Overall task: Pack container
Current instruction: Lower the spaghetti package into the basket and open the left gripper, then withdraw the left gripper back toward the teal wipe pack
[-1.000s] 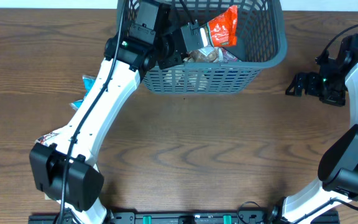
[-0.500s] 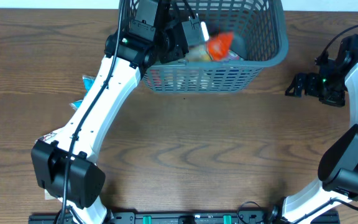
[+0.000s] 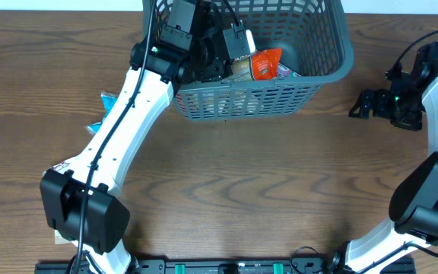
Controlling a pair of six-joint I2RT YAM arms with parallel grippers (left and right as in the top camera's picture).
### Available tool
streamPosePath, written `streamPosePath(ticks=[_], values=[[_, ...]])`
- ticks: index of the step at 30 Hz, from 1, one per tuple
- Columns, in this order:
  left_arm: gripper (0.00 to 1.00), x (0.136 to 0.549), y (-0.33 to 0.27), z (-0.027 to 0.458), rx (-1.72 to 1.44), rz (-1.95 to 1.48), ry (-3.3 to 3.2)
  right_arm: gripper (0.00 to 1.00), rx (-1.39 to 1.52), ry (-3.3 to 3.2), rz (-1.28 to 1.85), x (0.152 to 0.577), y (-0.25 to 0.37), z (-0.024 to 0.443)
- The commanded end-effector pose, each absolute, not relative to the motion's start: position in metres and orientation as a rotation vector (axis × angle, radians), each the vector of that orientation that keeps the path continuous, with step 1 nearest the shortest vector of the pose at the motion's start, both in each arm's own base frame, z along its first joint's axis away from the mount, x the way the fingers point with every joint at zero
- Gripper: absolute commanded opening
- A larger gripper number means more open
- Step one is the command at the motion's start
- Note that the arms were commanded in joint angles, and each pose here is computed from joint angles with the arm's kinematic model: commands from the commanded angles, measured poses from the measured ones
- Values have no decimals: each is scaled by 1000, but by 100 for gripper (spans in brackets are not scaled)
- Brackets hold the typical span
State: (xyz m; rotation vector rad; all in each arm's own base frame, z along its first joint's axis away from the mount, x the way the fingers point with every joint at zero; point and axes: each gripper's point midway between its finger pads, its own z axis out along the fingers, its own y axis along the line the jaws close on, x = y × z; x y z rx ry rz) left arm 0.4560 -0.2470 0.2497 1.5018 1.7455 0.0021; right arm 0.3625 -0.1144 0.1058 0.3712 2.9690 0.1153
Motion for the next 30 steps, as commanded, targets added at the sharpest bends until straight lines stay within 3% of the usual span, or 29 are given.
streamPosePath(ticks=[1,6,26,30], values=[[82,450,-247,251,1507,-7,1747,99,336,2971,115,363,-111,106],[99,450,-239,268,1474,53,1732,99,335,2970,114,363,-111,106],[99,468,-203,332,1276,324,1674,99,337,2977,118,361,-110,106],[99,462,-174,361,984,315,1788,99,336,2976,118,362,-110,106]])
